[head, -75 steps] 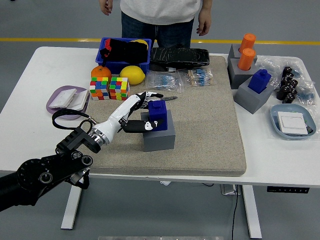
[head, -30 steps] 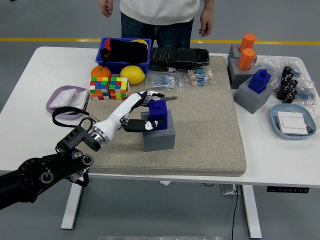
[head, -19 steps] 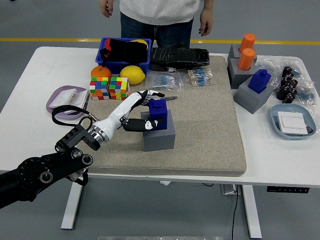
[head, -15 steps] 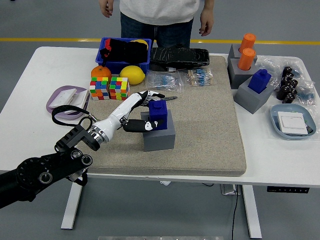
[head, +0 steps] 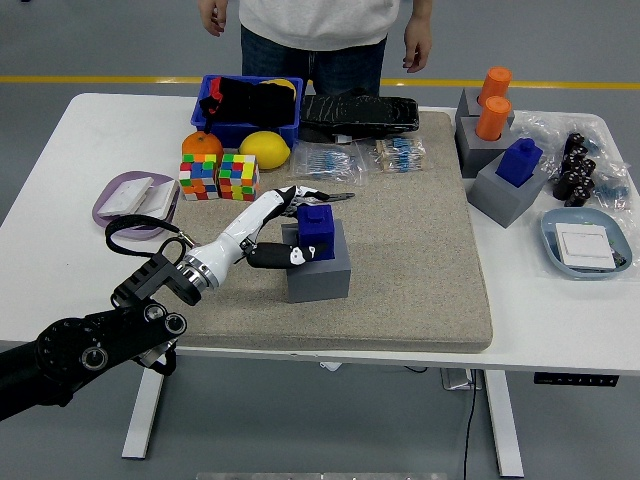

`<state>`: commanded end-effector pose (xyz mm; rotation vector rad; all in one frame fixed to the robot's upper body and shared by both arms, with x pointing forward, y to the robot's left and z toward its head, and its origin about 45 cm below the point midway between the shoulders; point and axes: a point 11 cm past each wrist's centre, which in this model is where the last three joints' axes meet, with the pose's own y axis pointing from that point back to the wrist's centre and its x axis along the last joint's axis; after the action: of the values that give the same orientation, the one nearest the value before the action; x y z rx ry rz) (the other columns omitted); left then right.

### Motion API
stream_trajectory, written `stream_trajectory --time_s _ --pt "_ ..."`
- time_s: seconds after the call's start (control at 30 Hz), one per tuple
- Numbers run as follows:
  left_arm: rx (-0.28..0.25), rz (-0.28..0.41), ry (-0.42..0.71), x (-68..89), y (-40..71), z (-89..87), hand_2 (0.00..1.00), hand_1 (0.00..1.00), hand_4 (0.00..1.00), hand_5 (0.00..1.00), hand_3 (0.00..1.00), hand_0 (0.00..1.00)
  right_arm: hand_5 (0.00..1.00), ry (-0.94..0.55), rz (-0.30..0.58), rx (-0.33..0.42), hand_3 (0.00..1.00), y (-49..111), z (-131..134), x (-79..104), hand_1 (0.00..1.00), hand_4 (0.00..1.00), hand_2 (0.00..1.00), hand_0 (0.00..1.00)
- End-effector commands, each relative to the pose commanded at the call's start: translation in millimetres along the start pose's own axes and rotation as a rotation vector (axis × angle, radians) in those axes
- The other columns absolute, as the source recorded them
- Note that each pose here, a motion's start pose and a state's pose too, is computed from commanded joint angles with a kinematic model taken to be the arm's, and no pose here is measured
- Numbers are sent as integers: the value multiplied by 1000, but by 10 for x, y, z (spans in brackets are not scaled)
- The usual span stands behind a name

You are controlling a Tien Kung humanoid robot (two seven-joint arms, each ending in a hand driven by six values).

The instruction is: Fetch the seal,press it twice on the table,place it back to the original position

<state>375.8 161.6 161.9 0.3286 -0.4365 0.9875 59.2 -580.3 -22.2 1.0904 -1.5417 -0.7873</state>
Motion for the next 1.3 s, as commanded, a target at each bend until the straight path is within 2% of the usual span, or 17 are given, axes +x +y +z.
stream_trajectory --time_s 0.27,0.93,0.97,1.13,1.17,1.3 --pt "8 -11 0 -46 7 -24 524 502 628 2 782 663 834 0 0 -2 860 0 8 -3 823 998 829 923" --pt "15 -15 4 -33 1 -39 556 562 643 2 784 669 836 -10 1 3 860 2 3 5 824 998 830 923" --pt "16 -15 8 -31 1 -41 680 691 786 2 793 729 838 -10 1 2 860 2 4 4 823 998 830 923" --pt "17 -18 16 -28 -1 -46 680 691 786 2 793 729 838 -9 -2 1 860 -1 6 -7 823 998 830 923" --pt "18 -18 18 -27 -1 -46 726 741 869 2 811 754 836 -10 -2 1 859 -1 6 -8 824 998 830 923" --pt "17 -18 19 -24 -2 -45 726 741 869 2 811 754 836 -10 -2 1 859 -1 7 -8 824 998 830 923"
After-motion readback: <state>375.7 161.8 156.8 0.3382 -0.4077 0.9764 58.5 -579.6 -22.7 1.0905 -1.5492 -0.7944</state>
